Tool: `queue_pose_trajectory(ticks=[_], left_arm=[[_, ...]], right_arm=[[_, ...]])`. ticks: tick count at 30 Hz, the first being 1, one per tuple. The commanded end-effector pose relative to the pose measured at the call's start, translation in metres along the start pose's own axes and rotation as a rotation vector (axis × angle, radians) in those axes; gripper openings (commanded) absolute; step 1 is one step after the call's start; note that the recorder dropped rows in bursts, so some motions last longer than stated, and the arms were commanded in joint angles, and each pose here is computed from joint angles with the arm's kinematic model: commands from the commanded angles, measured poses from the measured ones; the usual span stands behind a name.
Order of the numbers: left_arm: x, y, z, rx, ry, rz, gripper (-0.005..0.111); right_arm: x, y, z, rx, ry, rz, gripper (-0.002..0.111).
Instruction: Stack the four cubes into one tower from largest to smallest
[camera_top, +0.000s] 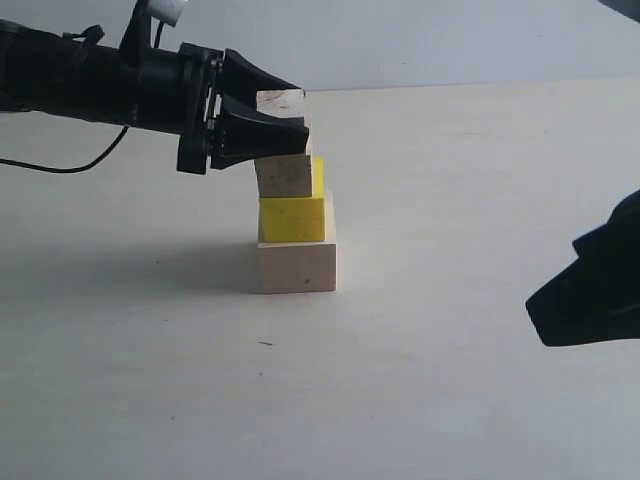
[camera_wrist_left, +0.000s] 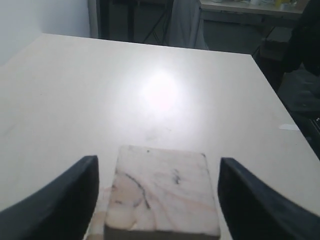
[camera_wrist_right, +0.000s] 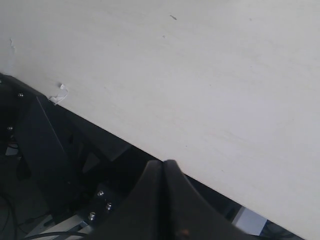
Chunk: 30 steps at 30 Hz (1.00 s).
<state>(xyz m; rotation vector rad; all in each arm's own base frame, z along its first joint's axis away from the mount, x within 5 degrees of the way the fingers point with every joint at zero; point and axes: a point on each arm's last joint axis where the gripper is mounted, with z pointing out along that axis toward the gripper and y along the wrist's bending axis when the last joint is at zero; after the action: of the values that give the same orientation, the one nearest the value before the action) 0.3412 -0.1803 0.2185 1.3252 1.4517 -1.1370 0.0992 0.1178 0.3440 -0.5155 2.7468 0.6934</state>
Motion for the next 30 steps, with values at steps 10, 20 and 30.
queue_pose_trajectory(ticks=[10, 20, 30], left_arm=[[-0.0048, -0.0004, -0.0039, -0.012, -0.021, 0.005, 0.071], [-0.0044, 0.0006, -0.0057, -0.018, -0.021, 0.004, 0.062], [-0.0044, 0.0006, -0.0057, -0.018, -0.021, 0.004, 0.060]], right_arm=[[0.0020, -0.0003, -0.0007, -0.003, 0.001, -0.009, 0.000], [0.0021, 0.0000, -0.0007, -0.007, 0.002, -0.008, 0.000], [0.0021, 0.0000, -0.0007, -0.007, 0.002, -0.008, 0.000]])
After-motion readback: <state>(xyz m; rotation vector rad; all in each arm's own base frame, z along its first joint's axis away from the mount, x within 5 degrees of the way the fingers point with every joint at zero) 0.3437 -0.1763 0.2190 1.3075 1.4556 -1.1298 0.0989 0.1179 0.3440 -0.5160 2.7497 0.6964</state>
